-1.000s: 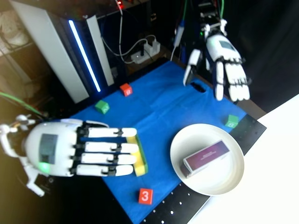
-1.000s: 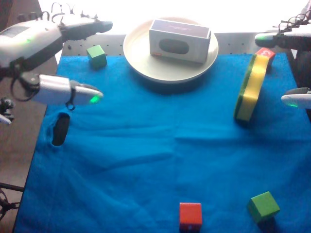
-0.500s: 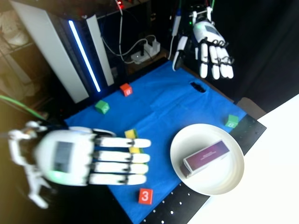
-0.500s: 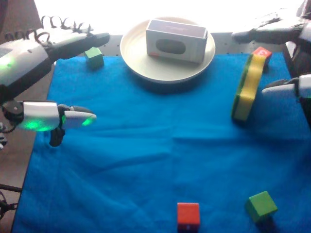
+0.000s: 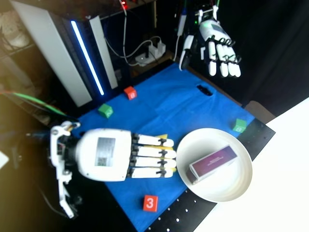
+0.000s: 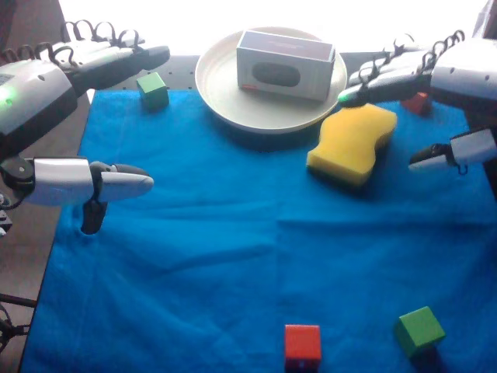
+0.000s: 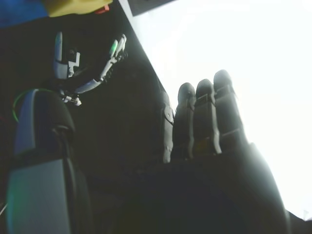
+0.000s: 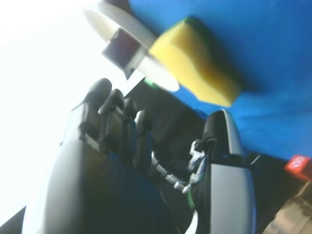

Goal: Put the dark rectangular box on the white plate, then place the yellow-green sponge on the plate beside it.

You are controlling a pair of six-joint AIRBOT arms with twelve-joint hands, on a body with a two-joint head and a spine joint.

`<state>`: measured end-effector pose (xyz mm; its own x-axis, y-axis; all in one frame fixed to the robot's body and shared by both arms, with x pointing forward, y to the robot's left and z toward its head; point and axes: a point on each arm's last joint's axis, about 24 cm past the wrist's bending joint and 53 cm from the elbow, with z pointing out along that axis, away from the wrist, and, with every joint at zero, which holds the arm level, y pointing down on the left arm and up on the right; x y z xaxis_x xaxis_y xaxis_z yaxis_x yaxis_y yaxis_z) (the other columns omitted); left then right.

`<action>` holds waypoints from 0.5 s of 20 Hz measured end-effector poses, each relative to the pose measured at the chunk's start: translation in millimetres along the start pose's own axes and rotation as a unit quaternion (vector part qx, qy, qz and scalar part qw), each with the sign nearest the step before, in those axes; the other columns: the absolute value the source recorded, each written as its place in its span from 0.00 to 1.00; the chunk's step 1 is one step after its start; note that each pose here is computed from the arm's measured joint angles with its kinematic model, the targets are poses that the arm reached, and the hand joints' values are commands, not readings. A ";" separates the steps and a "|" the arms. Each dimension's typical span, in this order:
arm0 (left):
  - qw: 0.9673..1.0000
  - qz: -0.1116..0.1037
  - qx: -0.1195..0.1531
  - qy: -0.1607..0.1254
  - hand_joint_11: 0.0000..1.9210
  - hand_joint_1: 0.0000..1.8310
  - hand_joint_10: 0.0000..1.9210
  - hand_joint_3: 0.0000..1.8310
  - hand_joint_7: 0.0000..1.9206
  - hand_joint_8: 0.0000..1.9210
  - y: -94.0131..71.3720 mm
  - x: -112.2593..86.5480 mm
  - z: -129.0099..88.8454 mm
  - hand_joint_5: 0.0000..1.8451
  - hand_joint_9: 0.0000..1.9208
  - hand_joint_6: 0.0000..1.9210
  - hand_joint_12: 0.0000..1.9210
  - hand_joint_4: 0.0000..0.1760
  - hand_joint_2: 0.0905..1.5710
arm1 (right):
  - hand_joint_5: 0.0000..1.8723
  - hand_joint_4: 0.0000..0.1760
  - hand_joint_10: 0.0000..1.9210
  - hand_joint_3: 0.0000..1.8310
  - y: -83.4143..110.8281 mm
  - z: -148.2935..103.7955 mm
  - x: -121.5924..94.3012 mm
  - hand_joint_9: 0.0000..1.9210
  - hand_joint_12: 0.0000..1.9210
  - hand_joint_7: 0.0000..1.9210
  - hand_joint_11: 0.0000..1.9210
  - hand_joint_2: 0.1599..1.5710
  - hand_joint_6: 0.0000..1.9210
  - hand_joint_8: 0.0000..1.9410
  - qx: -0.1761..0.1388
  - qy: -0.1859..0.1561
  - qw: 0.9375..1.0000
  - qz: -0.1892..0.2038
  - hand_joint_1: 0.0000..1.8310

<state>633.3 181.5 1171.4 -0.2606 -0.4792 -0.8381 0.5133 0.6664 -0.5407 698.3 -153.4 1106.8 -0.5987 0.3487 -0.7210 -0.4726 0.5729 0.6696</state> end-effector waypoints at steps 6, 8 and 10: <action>1.000 0.000 0.005 -0.004 0.02 0.44 0.00 0.00 0.06 0.00 -3.1 -2.4 -0.7 0.09 0.02 0.00 0.04 0.52 0.59 | 0.22 0.44 0.01 0.00 0.9 4.2 0.7 0.15 0.47 0.16 0.00 0.61 0.00 0.00 -0.003 -0.004 1.000 0.009 0.66; 1.000 -0.001 0.005 -0.005 0.01 0.43 0.00 0.00 0.07 0.00 -3.2 -2.8 -0.7 0.10 0.04 0.00 0.12 0.54 0.60 | 0.21 0.65 0.00 0.00 0.2 12.4 7.5 0.15 0.49 0.15 0.00 0.63 0.00 0.00 -0.005 -0.001 1.000 0.013 0.60; 1.000 -0.001 0.005 -0.004 0.00 0.42 0.00 0.00 0.07 0.00 -3.2 -2.7 -0.7 0.09 0.03 0.00 0.14 0.59 0.60 | 0.22 0.34 0.00 0.00 0.5 19.3 14.2 0.15 0.46 0.15 0.00 0.64 0.00 0.00 -0.006 0.003 1.000 0.016 0.60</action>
<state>631.9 181.1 1175.3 -0.2540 -0.4851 -0.8368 0.5216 0.6599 -0.5409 702.1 -133.9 1093.4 -0.6173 0.3623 -0.6984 -0.4615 0.5521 0.6944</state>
